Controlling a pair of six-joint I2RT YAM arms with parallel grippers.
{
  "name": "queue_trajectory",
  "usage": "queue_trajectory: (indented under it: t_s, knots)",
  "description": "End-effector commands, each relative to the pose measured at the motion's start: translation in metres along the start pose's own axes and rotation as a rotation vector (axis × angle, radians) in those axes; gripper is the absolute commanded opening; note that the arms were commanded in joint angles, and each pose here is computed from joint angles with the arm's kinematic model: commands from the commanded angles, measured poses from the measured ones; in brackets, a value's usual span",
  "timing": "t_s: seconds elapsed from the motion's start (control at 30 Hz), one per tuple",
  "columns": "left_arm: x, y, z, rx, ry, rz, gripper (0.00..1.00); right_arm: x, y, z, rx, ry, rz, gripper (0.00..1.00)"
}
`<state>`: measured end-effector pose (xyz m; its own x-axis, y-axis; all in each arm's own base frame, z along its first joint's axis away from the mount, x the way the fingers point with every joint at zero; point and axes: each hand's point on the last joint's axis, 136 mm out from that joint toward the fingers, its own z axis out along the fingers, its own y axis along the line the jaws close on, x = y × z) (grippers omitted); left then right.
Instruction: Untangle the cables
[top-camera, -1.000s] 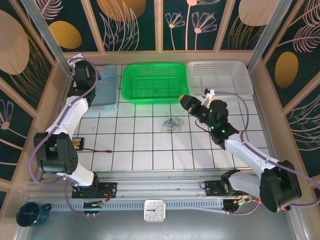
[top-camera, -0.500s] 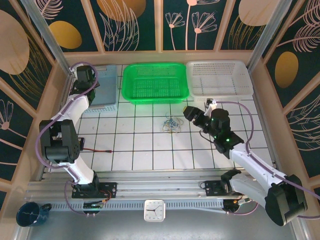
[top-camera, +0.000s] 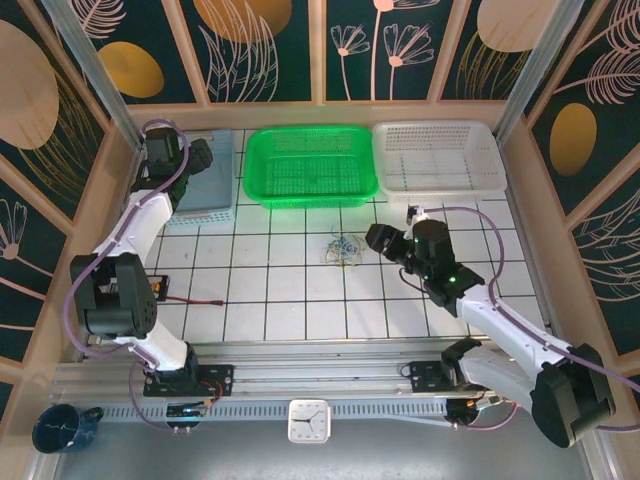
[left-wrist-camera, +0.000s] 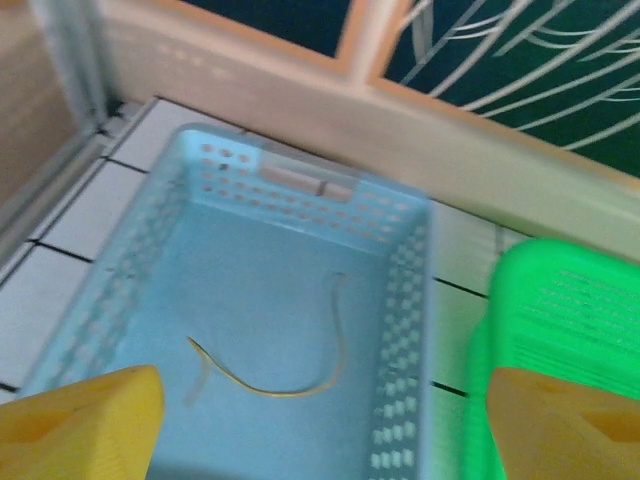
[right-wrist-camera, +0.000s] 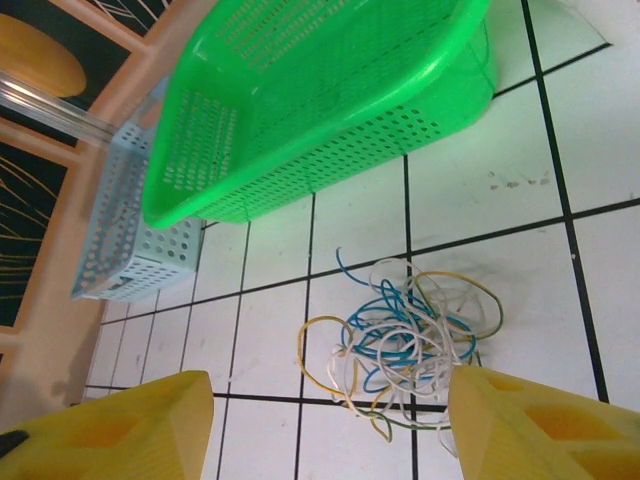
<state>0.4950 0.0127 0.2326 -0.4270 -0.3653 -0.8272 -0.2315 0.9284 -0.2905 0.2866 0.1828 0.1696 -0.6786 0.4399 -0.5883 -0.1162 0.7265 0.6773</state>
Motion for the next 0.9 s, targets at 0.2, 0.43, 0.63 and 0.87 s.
queue_trajectory:
  t_s: [0.2,0.43,0.63,0.87]
  knots:
    - [0.049,-0.100,-0.066,0.346,0.111,0.037,0.85,-0.004,0.001,0.006,0.033,0.002,-0.034,0.64]
    - [0.145,-0.156,-0.100,0.527,0.228,0.027,0.83,0.002,-0.007,0.014,0.042,0.008,-0.019,0.63]
    - [0.217,-0.202,-0.121,0.659,0.345,0.072,0.78,0.010,-0.019,0.027,0.057,0.018,0.007,0.62]
    - [0.259,-0.238,-0.115,0.692,0.425,0.202,0.60,0.015,-0.037,0.042,0.105,0.004,0.039,0.58]
